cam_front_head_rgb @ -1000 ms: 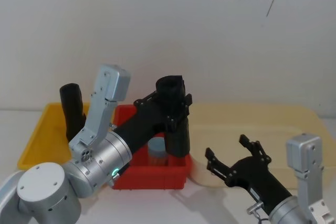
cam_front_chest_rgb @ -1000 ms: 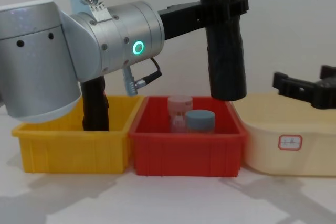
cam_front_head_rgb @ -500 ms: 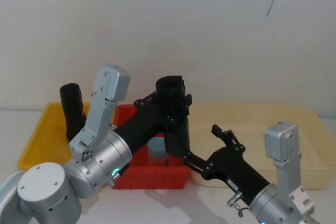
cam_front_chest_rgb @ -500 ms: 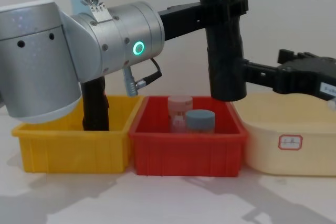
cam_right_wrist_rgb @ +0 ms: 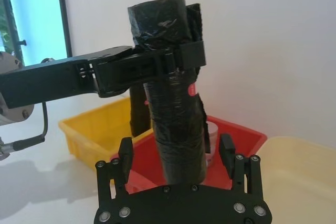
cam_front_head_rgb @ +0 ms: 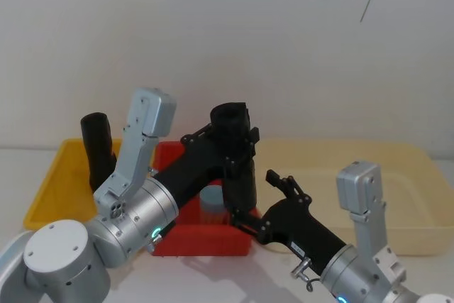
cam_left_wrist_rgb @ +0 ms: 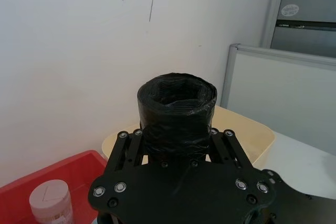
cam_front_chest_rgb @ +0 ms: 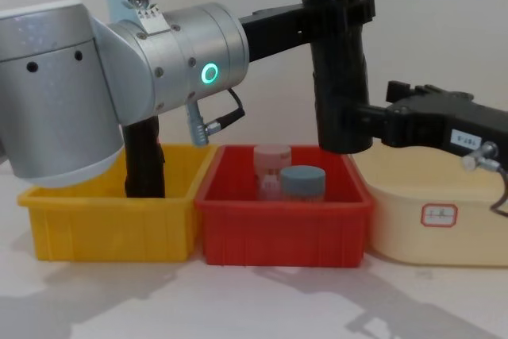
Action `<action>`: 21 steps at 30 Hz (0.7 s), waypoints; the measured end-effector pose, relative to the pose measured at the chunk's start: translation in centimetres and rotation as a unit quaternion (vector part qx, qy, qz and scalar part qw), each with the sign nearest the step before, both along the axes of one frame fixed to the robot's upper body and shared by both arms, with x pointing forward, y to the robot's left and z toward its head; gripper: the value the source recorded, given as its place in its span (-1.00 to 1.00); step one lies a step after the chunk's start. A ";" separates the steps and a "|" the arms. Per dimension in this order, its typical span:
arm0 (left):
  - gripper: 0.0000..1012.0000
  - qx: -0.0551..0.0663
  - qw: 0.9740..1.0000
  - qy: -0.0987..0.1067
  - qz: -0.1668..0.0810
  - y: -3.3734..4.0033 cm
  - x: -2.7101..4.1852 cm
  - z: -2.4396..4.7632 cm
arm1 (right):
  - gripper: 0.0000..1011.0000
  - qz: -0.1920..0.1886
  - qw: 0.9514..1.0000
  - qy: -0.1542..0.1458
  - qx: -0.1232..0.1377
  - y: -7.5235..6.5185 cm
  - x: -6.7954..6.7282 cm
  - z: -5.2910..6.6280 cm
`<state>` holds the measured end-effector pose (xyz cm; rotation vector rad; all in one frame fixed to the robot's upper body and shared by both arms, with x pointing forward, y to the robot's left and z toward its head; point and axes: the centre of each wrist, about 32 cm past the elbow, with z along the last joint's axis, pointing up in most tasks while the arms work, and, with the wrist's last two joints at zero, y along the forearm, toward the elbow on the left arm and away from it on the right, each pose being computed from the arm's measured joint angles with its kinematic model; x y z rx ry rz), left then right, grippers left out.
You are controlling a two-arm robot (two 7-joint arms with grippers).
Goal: Pick up the garbage bag with the one hand and transfer it to the other hand.
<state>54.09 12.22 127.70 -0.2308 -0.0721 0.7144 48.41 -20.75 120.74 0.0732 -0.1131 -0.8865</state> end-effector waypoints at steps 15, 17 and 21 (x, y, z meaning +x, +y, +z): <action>-0.06 0.000 1.000 0.000 0.000 0.00 0.00 0.00 | 0.98 0.018 1.000 0.004 -0.002 0.8 1.3 -0.3; -0.06 0.000 1.000 0.000 0.000 0.00 0.00 0.00 | 0.98 0.020 1.000 0.004 -0.002 0.9 1.6 -0.3; -0.06 0.000 1.000 0.000 0.000 0.00 0.00 0.00 | 0.98 0.022 1.000 0.003 -0.002 1.1 2.1 -0.3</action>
